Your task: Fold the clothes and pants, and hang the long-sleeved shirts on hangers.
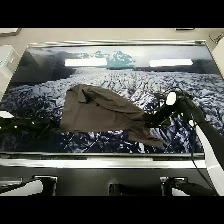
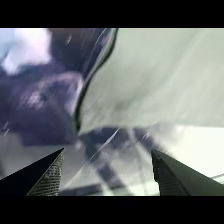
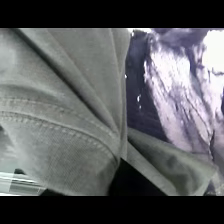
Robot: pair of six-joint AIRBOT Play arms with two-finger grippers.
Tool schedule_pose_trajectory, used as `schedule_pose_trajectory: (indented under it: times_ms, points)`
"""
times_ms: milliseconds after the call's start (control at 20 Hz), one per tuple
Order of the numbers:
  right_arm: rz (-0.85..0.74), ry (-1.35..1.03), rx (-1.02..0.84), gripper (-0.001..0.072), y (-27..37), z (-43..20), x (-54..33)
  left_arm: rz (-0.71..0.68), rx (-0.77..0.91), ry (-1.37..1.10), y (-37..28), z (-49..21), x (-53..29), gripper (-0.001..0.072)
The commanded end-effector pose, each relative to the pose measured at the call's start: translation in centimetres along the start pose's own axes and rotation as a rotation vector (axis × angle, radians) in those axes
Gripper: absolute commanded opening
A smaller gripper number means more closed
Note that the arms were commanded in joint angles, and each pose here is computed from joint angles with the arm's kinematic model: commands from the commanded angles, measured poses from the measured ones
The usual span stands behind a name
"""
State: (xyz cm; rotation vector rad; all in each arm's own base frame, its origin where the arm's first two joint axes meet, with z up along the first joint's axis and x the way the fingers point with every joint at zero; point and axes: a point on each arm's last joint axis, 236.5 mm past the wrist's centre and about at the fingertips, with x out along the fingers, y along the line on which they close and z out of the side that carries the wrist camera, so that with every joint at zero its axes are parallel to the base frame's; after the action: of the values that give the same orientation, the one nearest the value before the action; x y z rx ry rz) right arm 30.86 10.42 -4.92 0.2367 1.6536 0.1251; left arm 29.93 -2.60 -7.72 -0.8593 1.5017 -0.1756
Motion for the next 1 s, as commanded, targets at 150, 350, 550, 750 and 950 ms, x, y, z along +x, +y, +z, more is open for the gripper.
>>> schedule_pose_trajectory:
  times_ms: [150, 350, 550, 750, 950]
  points:
    - [0.002, 0.037, -0.003, 0.0045, 0.1, -0.9, 0.0, -0.069, 0.013, -0.035, -1.1, 1.4, 3.1, 0.0577]
    - [0.001, 0.044, -0.003, 0.0045, 0.0, -1.0, 0.0, -0.061, 0.004, -0.039, -0.7, 1.7, 3.6, 0.0489]
    - [0.001, 0.043, -0.003, 0.0045, 0.0, -1.0, 0.0, -0.060, 0.009, -0.036, -0.8, 1.7, 3.7, 0.0024]
    - [0.003, 0.022, -0.041, 0.0045, 0.3, -0.5, -0.7, -0.078, 0.088, -0.090, -2.8, 2.4, 1.6, 0.0022]
    - [-0.109, -0.355, -0.171, 0.0043, 0.4, 5.7, -12.6, -0.144, 0.418, -0.544, -14.9, 6.8, -13.3, 0.0022]
